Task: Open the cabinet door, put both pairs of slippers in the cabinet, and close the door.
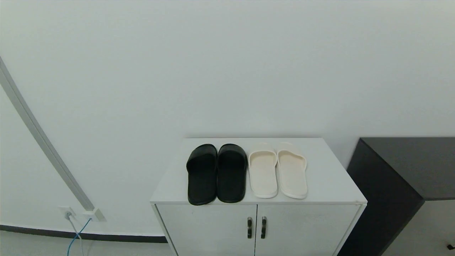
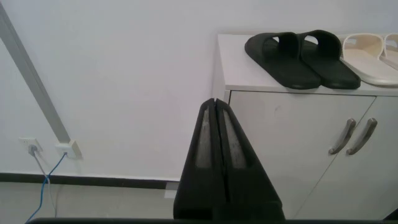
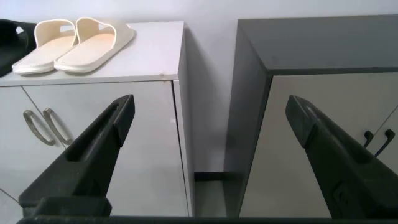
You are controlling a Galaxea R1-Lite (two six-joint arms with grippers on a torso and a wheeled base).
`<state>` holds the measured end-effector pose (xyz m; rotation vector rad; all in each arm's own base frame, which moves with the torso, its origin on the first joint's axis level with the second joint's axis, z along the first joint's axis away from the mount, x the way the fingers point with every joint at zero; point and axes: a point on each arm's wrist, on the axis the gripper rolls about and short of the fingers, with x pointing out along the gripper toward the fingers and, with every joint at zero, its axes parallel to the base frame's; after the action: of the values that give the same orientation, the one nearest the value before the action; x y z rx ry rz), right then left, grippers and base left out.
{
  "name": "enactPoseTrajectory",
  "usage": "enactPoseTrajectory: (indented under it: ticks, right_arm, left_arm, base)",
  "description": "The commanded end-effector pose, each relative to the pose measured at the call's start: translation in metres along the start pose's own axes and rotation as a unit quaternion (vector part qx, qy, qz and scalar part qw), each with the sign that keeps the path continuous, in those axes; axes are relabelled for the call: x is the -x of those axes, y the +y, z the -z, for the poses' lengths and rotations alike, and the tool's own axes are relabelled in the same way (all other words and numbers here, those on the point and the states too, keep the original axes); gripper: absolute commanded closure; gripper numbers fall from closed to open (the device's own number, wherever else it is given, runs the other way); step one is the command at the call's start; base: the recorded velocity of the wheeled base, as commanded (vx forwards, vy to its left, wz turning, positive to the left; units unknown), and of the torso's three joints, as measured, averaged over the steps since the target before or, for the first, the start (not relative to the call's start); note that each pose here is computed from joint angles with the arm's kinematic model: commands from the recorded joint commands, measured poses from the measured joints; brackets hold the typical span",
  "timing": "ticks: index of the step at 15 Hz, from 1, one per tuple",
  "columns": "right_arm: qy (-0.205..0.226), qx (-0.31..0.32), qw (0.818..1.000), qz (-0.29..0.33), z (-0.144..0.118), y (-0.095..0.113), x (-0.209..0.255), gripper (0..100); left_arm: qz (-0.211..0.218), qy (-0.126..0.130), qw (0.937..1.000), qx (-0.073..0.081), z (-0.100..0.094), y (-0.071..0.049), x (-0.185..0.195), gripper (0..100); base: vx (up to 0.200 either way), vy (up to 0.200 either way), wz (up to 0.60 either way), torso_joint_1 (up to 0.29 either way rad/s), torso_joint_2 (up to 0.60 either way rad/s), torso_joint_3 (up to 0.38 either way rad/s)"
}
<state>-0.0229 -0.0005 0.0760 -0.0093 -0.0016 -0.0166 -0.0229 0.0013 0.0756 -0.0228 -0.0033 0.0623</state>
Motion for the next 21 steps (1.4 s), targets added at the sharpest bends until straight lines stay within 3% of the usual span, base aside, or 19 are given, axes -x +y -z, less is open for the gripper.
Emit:
enactPoseTrajectory:
  ticks: [1,8,10,12,14,21]
  right_arm:
    - [0.001,0.001,1.000,-0.001,0.000,0.000,0.000,0]
    - [0.000,-0.002,1.000,0.000,0.000,0.000,0.000,0]
    - [-0.017,-0.030,0.999,-0.006,-0.041,-0.001,0.002,0]
    - [0.052,-0.023,0.998,-0.030,-0.026,0.000,-0.007,0]
    - [0.091,-0.026,0.992,-0.079,-0.027,0.003,-0.016,0]
    - [0.173,-0.029,0.968,-0.181,-0.076,0.016,-0.092,0]
  left_arm:
    - [-0.001,0.000,1.0000,0.001,0.000,0.000,0.000,100]
    - [-0.003,0.000,1.0000,0.002,0.000,0.000,0.000,100]
    - [-0.002,0.000,1.0000,0.001,0.000,0.000,0.000,100]
    - [-0.002,0.000,1.0000,0.002,0.000,0.000,0.000,100]
    - [-0.002,0.000,1.0000,0.001,0.000,0.000,0.000,100]
    - [0.000,0.001,1.0000,-0.001,0.000,0.000,0.000,100]
  base:
    - [0.000,0.000,0.00,0.000,0.00,0.000]
    - [0.000,0.000,0.00,0.000,0.00,0.000]
    - [0.000,0.000,0.00,0.000,0.00,0.000]
    - [0.000,0.000,0.00,0.000,0.00,0.000]
    - [0.000,0.000,0.00,0.000,0.00,0.000]
    - [0.000,0.000,0.00,0.000,0.00,0.000]
